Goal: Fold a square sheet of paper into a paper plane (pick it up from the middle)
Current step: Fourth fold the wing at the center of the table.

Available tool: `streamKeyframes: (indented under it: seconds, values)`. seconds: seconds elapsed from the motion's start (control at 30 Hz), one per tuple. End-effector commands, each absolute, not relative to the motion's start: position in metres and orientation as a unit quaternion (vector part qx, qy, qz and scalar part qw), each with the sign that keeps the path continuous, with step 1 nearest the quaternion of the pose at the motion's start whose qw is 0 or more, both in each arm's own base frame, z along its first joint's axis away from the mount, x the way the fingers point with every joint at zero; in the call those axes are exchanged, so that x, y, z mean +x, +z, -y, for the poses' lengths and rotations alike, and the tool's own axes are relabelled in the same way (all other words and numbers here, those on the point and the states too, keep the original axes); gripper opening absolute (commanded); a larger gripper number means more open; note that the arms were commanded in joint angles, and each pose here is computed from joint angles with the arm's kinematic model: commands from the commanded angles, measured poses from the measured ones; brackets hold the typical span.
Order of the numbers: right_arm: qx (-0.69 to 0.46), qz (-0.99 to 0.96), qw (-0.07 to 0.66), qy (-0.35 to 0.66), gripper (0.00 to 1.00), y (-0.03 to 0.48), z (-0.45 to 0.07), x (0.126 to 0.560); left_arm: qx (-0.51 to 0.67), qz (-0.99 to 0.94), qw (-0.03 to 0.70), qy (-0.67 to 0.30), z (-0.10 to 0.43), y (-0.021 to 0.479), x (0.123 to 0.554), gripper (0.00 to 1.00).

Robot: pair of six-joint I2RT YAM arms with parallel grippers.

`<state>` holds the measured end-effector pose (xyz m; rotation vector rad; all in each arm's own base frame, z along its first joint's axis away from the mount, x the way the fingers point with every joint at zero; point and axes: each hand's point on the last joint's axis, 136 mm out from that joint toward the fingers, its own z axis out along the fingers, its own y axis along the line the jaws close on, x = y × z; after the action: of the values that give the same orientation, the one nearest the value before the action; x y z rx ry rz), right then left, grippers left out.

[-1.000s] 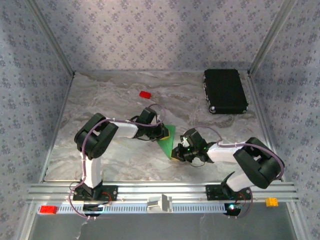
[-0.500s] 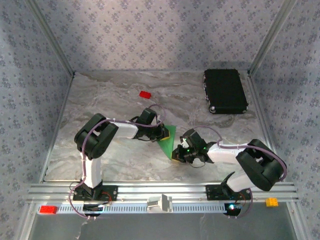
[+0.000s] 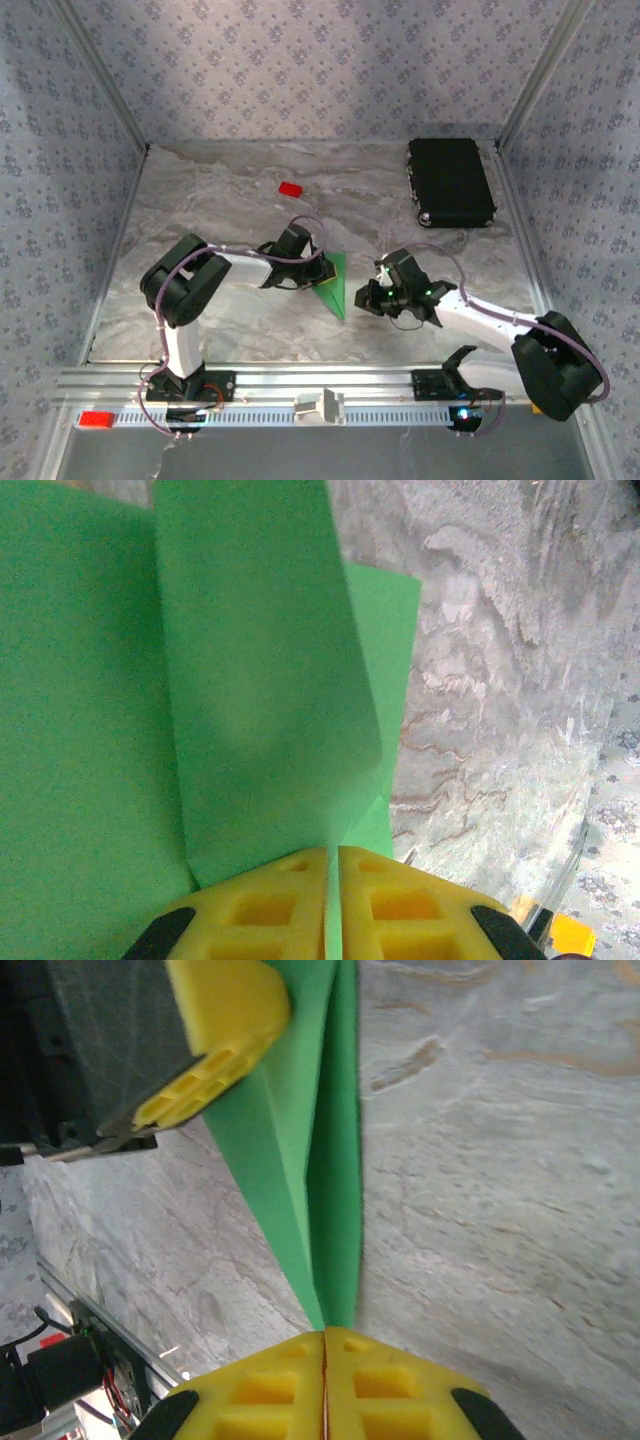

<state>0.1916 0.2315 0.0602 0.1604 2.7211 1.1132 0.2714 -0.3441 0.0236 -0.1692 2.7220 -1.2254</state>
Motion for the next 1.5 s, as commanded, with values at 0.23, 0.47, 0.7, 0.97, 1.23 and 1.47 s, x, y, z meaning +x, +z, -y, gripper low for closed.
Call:
streamKeyframes:
  seconds: [0.23, 0.47, 0.7, 0.97, 1.23, 1.47]
  values:
    - [-0.001, -0.909, 0.083, 0.409, 0.05, 0.067, -0.284, 0.209, -0.086, -0.923, 0.068, -0.369, 0.33, 0.005, 0.26, 0.12]
    - [0.001, -0.917, 0.062, 0.395, 0.04, 0.044, -0.294, 0.215, -0.083, -0.922, 0.065, -0.371, 0.332, 0.005, 0.26, 0.12]
    - [0.027, -0.93, 0.029, 0.366, 0.04, 0.008, -0.273, 0.191, -0.084, -0.924, 0.066, -0.368, 0.329, 0.005, 0.261, 0.12]
    - [0.029, -0.931, 0.02, 0.362, 0.04, 0.001, -0.259, 0.171, -0.092, -0.924, 0.065, -0.365, 0.325, 0.002, 0.263, 0.12]
    - [0.019, -0.933, 0.01, 0.359, 0.06, 0.002, -0.256, 0.154, -0.097, -0.925, 0.06, -0.362, 0.324, -0.001, 0.263, 0.11]
    - [0.02, -0.938, 0.003, 0.345, 0.06, -0.002, -0.25, 0.139, -0.098, -0.925, 0.061, -0.362, 0.324, -0.002, 0.264, 0.11]
